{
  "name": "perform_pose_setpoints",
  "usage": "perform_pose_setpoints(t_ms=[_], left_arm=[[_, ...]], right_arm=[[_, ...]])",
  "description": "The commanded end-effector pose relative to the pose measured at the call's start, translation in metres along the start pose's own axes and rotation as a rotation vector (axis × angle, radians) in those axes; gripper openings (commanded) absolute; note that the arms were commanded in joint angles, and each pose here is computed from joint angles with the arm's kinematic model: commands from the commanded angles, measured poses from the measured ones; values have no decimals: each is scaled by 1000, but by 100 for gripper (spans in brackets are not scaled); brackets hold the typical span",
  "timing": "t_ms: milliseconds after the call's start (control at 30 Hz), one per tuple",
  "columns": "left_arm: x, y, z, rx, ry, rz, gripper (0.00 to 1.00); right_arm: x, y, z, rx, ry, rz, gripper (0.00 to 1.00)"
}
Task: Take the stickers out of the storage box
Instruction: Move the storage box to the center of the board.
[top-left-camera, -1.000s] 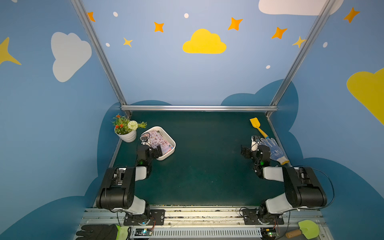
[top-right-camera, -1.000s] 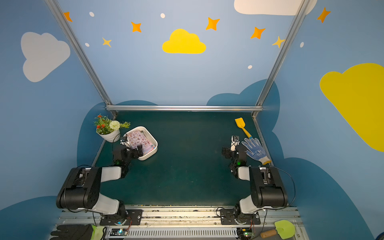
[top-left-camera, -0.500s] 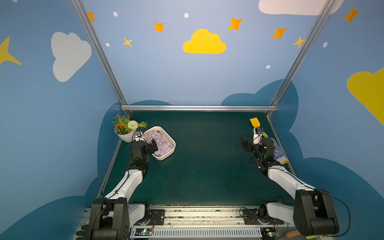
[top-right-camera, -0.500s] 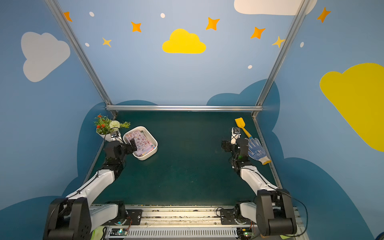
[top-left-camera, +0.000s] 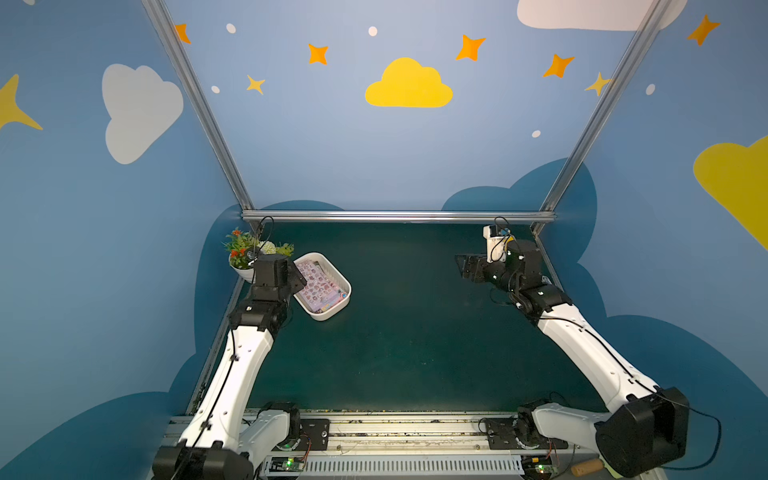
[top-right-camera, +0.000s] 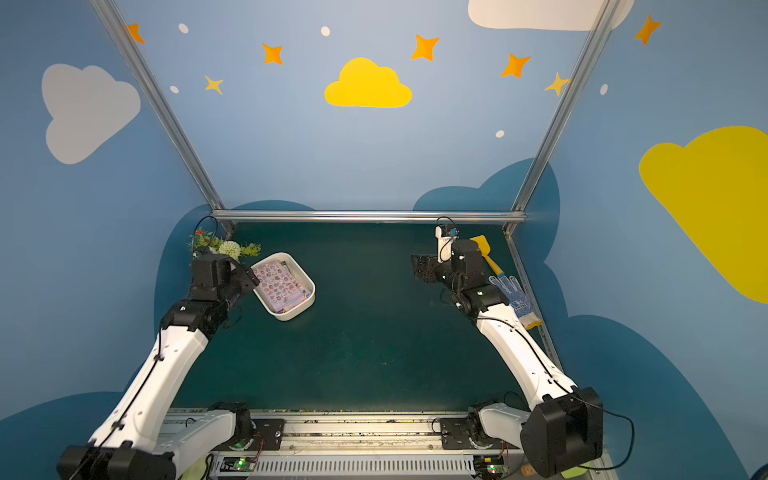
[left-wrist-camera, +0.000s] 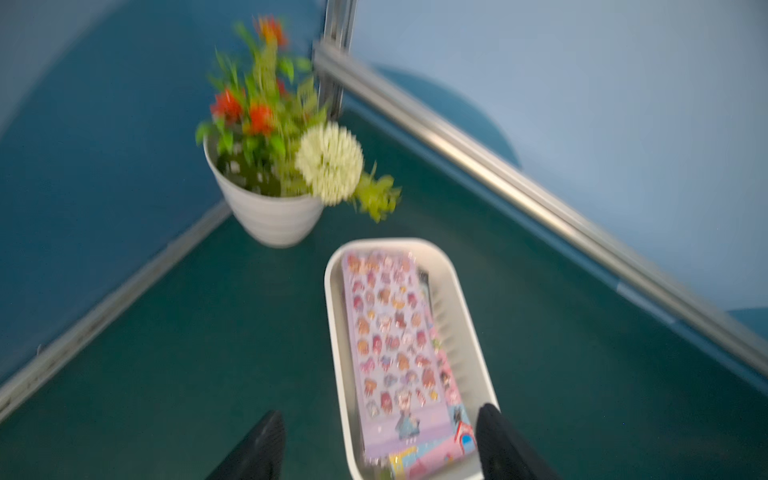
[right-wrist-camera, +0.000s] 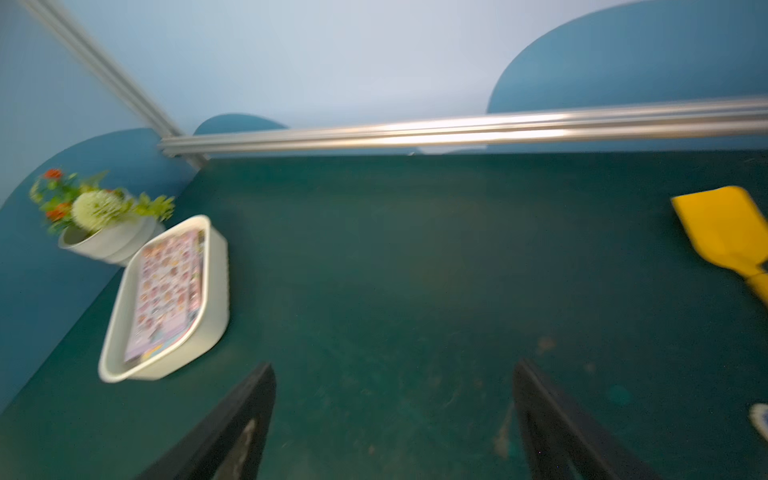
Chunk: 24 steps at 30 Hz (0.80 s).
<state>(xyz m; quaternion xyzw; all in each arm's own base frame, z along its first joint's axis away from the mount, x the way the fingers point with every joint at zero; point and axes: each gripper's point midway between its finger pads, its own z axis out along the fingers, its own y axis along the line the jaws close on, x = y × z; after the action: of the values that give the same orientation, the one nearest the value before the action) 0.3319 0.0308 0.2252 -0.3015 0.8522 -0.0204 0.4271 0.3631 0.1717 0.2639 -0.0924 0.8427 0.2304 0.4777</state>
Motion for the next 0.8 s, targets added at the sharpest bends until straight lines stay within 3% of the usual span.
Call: perform_pose_setpoints(t_ms=[0, 233, 467, 633, 767], left_arm=[[56, 22, 8, -103, 268, -49, 65], [79, 45, 41, -213, 359, -106, 57], [92, 40, 71, -193, 465, -82, 57], [101, 46, 91, -223, 504, -80, 57], [105, 48, 104, -224, 514, -95, 51]], right_arm=[[37, 24, 0, -88, 155, 84, 85], [79, 56, 9, -171, 262, 46, 83], [106, 66, 14, -219, 299, 50, 83], [113, 69, 16, -234, 312, 40, 83], [114, 70, 17, -238, 311, 39, 83]])
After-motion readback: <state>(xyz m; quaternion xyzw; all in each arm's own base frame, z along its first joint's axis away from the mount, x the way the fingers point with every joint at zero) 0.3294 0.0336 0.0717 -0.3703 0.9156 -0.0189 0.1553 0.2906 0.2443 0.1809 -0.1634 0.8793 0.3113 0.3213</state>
